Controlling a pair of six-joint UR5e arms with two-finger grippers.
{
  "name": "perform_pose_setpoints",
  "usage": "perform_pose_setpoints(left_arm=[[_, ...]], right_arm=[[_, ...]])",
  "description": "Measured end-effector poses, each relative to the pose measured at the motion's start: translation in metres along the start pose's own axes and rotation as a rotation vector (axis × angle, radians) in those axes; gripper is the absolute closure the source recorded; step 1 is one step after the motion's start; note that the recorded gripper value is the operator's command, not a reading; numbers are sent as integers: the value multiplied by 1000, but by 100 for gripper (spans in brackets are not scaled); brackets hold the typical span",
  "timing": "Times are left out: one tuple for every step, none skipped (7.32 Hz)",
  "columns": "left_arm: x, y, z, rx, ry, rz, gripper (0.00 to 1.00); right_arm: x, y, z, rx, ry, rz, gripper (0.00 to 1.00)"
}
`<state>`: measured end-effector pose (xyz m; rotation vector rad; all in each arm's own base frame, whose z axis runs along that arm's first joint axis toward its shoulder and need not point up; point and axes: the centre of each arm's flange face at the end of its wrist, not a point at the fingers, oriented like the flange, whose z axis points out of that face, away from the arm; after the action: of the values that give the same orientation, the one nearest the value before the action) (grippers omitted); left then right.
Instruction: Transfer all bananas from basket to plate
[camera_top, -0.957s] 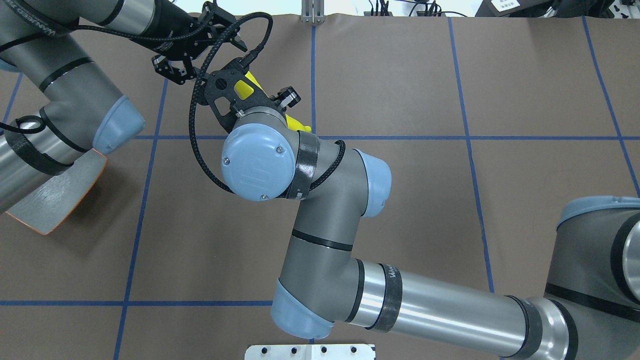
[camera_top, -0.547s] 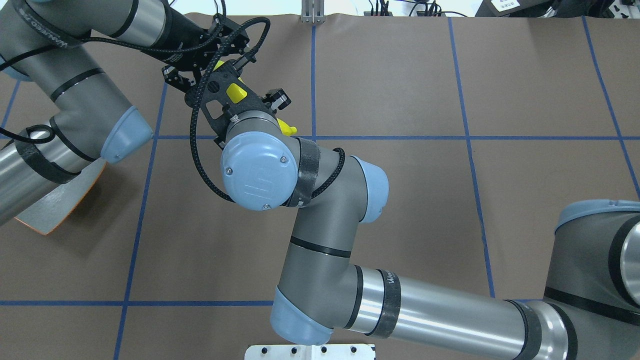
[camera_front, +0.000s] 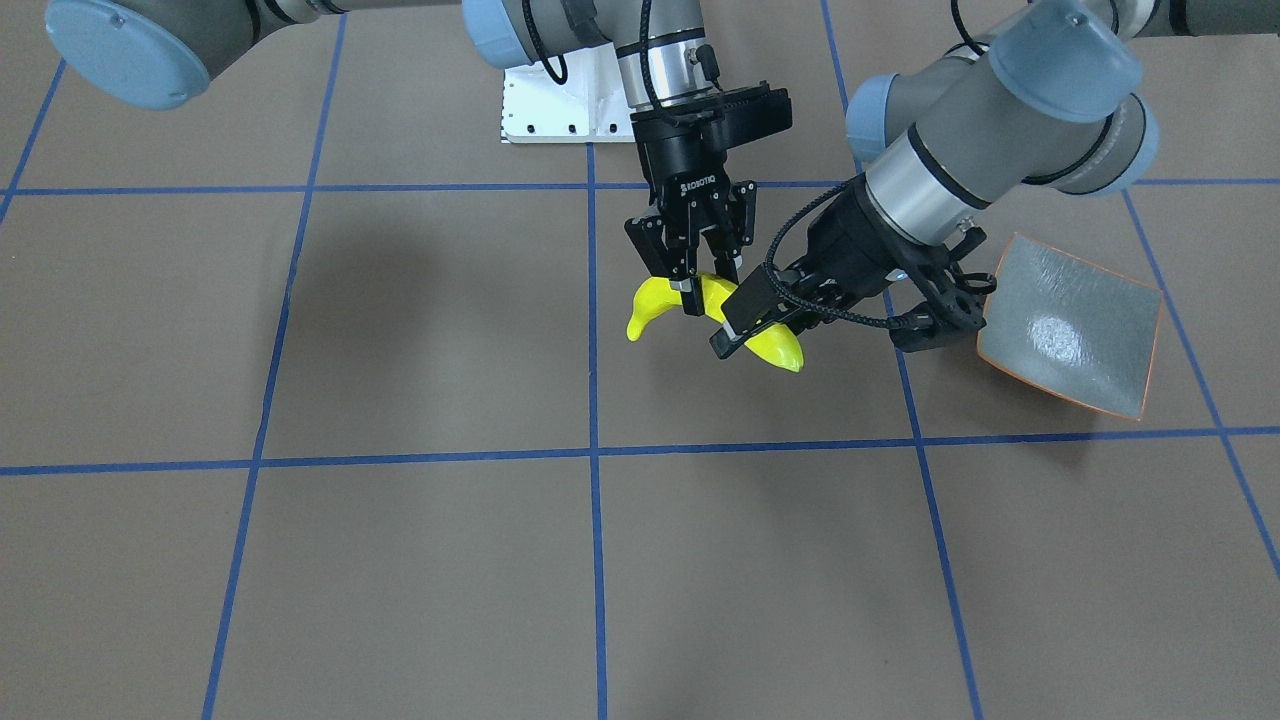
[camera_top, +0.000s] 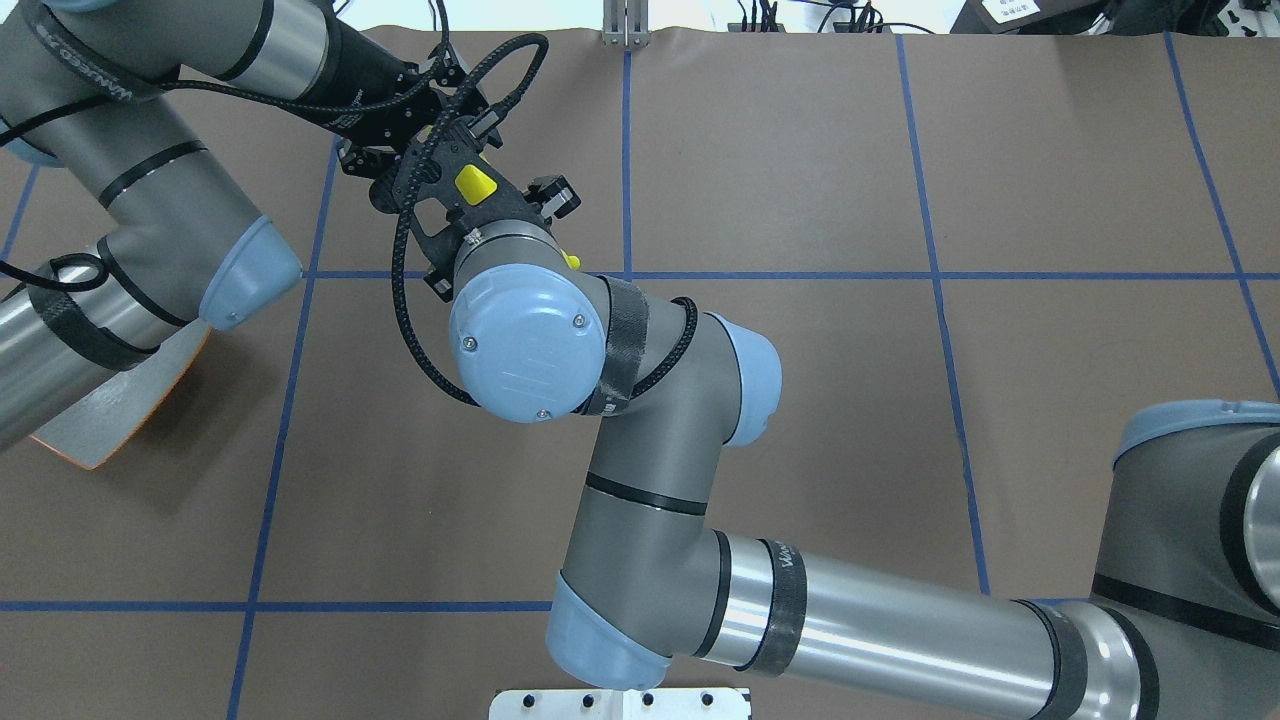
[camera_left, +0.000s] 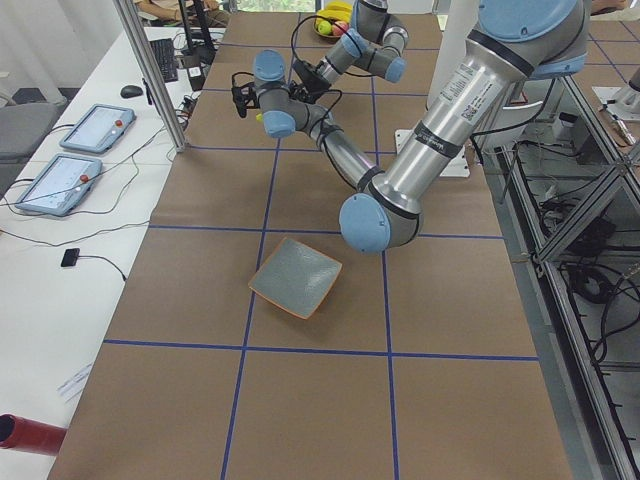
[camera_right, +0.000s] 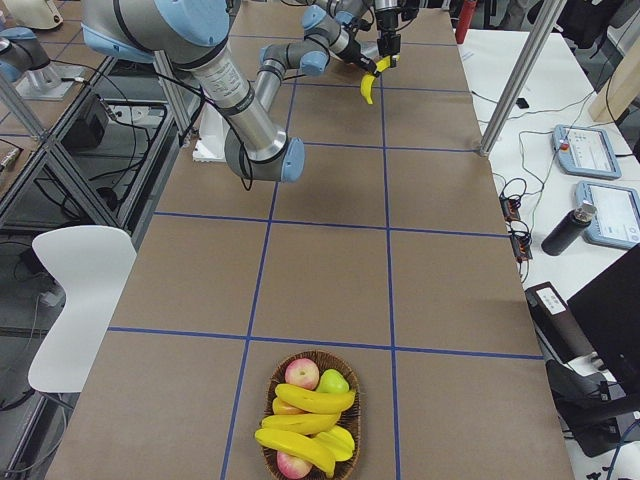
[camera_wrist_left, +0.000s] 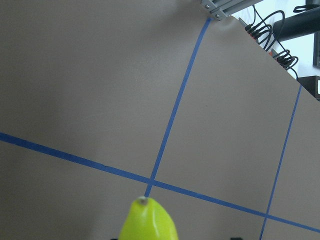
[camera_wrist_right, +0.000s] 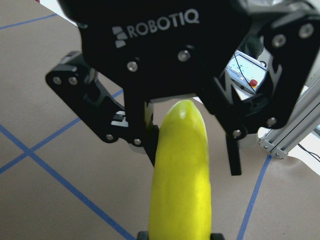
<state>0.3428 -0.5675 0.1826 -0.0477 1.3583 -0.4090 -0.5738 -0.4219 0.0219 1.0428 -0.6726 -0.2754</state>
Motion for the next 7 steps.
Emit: perform_pose_setpoints(left_arm=[[0, 0, -1, 1, 2, 2, 100], [0, 0, -1, 1, 3, 2, 100], [0, 0, -1, 1, 3, 2, 100], [-1, -1, -2, 2, 3, 1, 100], [-4, -2, -2, 4, 1, -2, 100], [-13, -6, -5, 10, -4, -6, 100], [-30, -14, -10, 21, -4, -7, 100]], right_arm=[[2, -2, -4, 7, -5, 4, 11], [3, -4, -9, 17, -11, 13, 0], [7, -5, -15, 26, -17, 38, 0], [14, -1, -19, 29, -22, 71, 0], [28, 2, -22, 26, -28, 92, 0], [51, 9, -18, 3, -33, 106, 0], [81, 18, -8, -36, -33, 116, 0]])
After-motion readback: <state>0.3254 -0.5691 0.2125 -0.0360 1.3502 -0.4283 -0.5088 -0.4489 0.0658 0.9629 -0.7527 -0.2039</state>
